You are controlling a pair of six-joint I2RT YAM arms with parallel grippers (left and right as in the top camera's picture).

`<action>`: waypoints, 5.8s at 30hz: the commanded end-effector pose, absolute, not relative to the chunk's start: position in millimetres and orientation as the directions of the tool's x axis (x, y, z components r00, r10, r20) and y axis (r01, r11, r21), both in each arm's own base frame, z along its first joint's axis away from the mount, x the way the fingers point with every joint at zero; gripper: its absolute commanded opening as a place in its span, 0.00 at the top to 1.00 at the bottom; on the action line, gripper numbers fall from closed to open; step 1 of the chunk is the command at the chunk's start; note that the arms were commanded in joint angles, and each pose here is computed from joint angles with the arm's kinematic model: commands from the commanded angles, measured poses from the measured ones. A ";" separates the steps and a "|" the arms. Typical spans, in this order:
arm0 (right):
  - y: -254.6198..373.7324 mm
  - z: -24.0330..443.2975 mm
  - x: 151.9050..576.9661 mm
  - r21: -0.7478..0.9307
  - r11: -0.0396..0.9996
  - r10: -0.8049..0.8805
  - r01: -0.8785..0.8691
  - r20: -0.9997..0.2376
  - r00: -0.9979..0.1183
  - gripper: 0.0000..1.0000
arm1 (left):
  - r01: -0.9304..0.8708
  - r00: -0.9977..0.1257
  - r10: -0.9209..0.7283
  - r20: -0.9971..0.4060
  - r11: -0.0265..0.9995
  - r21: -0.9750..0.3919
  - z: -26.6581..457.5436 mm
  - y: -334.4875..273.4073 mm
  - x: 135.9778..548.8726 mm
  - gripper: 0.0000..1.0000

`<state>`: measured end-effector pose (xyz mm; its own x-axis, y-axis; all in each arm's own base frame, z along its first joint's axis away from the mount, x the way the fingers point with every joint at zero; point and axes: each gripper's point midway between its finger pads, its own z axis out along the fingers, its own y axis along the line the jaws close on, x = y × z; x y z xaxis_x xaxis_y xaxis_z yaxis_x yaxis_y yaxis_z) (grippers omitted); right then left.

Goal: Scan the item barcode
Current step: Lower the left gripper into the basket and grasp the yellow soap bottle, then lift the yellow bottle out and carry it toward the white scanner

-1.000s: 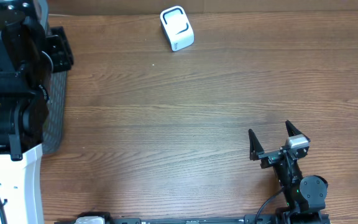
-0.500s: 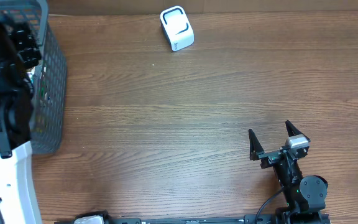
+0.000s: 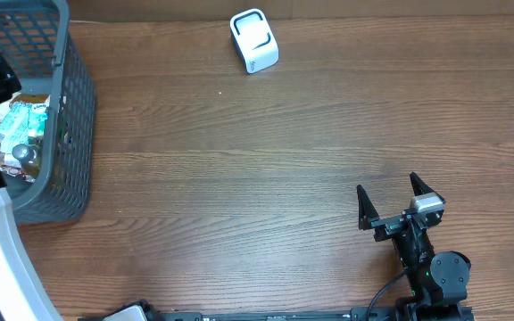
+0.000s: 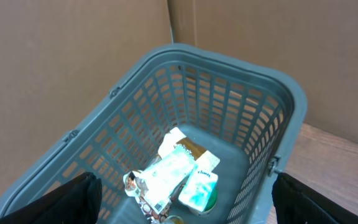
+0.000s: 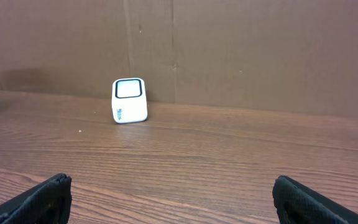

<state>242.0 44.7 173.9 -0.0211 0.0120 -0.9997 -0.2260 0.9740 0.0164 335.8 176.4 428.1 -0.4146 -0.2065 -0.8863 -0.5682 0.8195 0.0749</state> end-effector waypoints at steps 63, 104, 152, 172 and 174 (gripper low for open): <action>42.2 169.8 243.0 0.013 0.977 0.008 -0.214 -1.000 -0.027 0.00 | -0.544 -0.834 -0.539 -0.119 0.839 0.007 131.2 221.8 343.1 0.11; 42.2 169.8 243.0 0.013 0.977 0.008 -0.214 -1.000 -0.027 0.00 | -0.546 -0.830 -0.545 -0.119 0.837 -0.020 115.8 219.5 345.8 0.39; 42.2 169.8 243.0 0.013 0.977 0.008 -0.214 -1.000 -0.027 0.00 | -0.123 -0.427 -0.411 -0.806 0.909 -0.399 428.6 100.9 349.0 0.81; 42.2 169.8 243.0 0.013 0.977 0.008 -0.214 -1.000 -0.027 0.00 | -0.019 -0.672 -0.219 -0.707 0.960 -0.279 382.4 -16.8 338.4 0.81; 42.2 169.8 243.0 0.013 0.977 0.008 -0.214 -1.000 -0.027 0.00 | -0.030 -0.691 -0.220 -0.689 0.961 -0.277 377.1 -26.7 336.4 0.81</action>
